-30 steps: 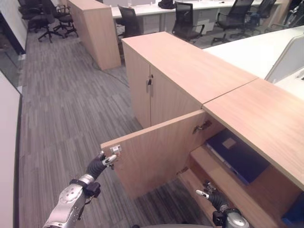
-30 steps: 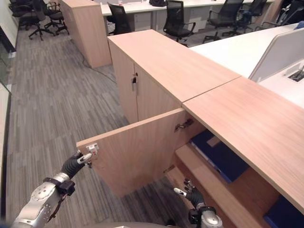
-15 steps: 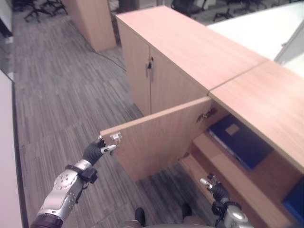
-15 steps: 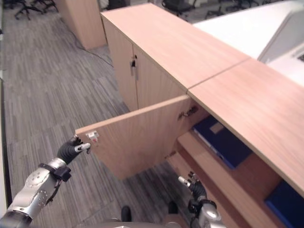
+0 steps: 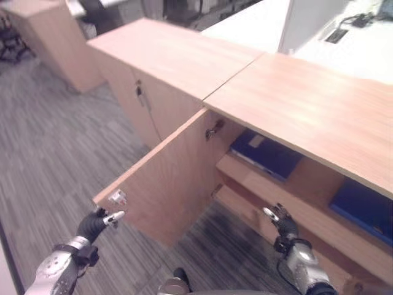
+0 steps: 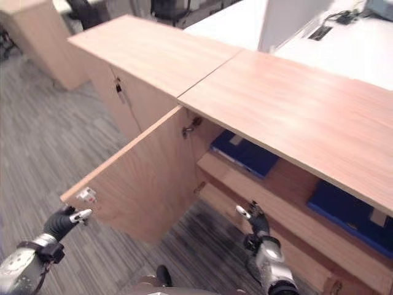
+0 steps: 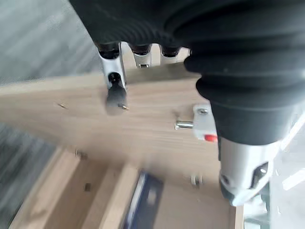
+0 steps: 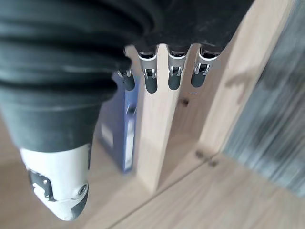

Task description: Put the empty folder in the office cabinet

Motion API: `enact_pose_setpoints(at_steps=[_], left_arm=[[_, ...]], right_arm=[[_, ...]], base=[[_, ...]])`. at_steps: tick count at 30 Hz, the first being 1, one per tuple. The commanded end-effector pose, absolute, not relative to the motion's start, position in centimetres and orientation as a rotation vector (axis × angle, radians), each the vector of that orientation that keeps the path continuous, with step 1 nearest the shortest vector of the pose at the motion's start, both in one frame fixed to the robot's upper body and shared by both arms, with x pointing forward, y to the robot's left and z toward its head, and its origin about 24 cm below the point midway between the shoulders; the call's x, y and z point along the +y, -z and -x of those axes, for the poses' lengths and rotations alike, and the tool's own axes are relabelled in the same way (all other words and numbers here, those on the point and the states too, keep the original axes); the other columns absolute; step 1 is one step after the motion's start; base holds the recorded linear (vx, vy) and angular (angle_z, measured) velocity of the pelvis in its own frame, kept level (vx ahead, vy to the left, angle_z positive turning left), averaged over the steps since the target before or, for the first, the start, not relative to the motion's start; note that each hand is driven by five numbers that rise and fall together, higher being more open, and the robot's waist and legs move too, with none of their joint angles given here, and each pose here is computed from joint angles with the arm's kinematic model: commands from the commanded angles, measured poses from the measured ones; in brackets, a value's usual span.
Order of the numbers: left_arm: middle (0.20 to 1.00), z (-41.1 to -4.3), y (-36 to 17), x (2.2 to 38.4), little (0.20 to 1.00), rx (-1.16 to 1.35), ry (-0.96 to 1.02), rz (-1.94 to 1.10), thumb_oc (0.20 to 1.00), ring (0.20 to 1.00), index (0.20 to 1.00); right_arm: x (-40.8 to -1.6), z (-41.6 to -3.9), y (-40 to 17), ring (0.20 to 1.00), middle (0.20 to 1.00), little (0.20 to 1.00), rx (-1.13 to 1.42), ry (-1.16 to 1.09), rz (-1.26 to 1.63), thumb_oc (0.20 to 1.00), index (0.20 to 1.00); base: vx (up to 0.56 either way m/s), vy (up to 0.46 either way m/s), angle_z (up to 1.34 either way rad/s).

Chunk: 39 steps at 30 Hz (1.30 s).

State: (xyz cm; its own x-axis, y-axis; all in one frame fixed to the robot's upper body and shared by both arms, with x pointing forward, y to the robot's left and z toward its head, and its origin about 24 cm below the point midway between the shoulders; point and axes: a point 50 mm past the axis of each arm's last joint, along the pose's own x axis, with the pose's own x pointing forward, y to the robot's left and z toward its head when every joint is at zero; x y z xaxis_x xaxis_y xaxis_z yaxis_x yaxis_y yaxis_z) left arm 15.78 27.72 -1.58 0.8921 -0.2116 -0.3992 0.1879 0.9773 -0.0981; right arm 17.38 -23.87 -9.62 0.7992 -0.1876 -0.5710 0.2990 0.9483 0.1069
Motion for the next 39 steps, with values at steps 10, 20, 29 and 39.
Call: enact_pose_setpoints(at_steps=[10, 20, 29, 39], left_arm=[[1.0, -21.2, -3.3, 19.6, 1.0, 0.061, 0.562, 0.0, 1.0, 1.0, 1.0], [1.0, -20.4, -2.4, 19.8, 1.0, 0.072, 0.486, 0.008, 1.0, 1.0, 1.0], [1.0, -23.9, -0.2, 20.4, 1.0, 0.108, 0.257, -0.116, 1.0, 1.0, 1.0], [1.0, -28.3, -0.8, 26.2, 1.0, 0.155, -0.076, -0.262, 1.0, 1.0, 1.0]], right_arm=[[-24.2, -21.3, 6.5, 1.0, 1.0, 1.0, 0.418, 0.273, -0.225, 1.0, 1.0], [-21.7, -21.6, 7.8, 1.0, 1.0, 1.0, 0.493, 0.183, -0.247, 1.0, 1.0], [-20.1, -17.8, 9.5, 1.0, 1.0, 1.0, 0.566, 0.144, -0.294, 1.0, 1.0], [-20.8, -16.0, 9.5, 1.0, 1.0, 1.0, 0.582, 0.094, -0.25, 1.0, 1.0]], base=[[-0.03, -0.108, -0.96], [0.01, 0.013, -1.17], [0.05, 0.07, -0.17], [0.04, 0.051, -0.39]])
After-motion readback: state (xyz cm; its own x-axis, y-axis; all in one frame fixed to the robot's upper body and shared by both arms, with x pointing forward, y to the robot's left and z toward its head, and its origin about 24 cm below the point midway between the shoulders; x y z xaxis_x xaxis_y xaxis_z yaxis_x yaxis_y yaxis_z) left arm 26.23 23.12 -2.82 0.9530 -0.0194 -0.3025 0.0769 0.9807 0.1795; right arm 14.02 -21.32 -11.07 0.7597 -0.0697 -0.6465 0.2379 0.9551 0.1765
